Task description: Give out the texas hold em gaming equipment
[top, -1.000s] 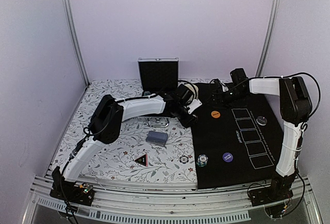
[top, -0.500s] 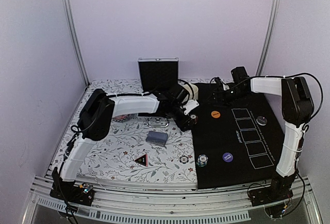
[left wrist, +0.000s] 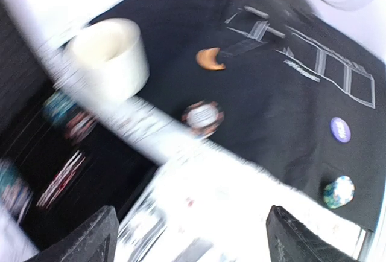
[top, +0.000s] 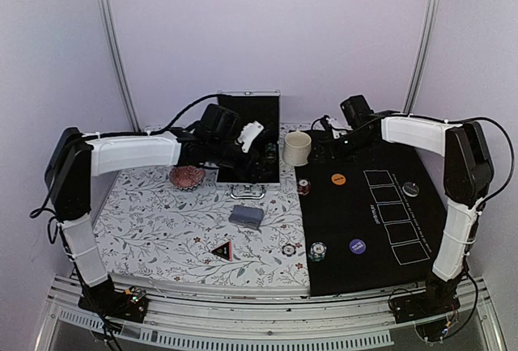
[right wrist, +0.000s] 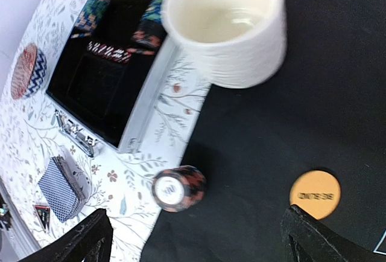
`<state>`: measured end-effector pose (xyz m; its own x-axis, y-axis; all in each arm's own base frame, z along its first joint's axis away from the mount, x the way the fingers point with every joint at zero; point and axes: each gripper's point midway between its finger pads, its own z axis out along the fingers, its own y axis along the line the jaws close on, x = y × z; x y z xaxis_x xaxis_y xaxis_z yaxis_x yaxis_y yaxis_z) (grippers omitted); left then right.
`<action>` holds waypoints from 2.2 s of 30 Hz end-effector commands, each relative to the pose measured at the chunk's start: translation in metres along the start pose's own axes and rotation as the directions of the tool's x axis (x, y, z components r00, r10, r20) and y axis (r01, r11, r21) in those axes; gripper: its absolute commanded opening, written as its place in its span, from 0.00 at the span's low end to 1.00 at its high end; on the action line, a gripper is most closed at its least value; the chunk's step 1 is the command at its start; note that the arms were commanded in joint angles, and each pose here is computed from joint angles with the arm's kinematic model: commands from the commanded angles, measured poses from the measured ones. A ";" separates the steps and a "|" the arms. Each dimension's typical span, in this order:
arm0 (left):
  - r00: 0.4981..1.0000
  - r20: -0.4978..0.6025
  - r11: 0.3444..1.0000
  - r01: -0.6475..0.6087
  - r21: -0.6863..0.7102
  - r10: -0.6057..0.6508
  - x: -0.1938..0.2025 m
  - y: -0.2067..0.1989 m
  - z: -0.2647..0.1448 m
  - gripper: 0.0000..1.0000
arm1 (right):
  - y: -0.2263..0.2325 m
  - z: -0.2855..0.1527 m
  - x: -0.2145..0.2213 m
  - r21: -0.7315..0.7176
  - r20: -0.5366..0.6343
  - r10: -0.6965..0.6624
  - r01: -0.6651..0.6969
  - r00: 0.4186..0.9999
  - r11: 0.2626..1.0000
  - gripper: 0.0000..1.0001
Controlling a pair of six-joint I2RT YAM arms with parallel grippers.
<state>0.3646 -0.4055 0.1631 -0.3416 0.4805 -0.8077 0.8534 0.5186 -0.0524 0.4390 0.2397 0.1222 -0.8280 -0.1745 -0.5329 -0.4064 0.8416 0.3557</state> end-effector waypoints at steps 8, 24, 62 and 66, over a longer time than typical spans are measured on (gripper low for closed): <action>0.981 0.007 0.978 0.192 -0.080 -0.192 0.042 0.038 -0.069 0.87 | 0.036 0.072 0.017 0.172 -0.177 -0.181 0.212 0.967 0.962 0.99; 0.985 -0.008 0.981 0.173 -0.081 -0.175 0.057 0.027 -0.089 0.87 | 0.020 0.107 0.060 0.244 -0.340 -0.172 0.264 0.924 0.933 0.87; 0.970 -0.053 0.969 0.231 -0.087 -0.236 0.081 0.022 -0.094 0.86 | 0.065 0.026 -0.008 0.217 -0.121 -0.268 0.289 0.956 0.933 0.99; 0.963 -0.070 0.964 0.256 -0.079 -0.261 0.091 0.017 -0.095 0.85 | 0.090 -0.024 -0.035 0.189 0.027 -0.320 0.310 0.947 0.932 0.99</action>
<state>0.3234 -0.2869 0.1465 -0.5531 0.3878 -0.7374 0.7098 0.6827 -0.1734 0.4268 0.3079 0.1159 -0.7460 -0.4555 -0.4857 -0.5307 0.8473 0.0204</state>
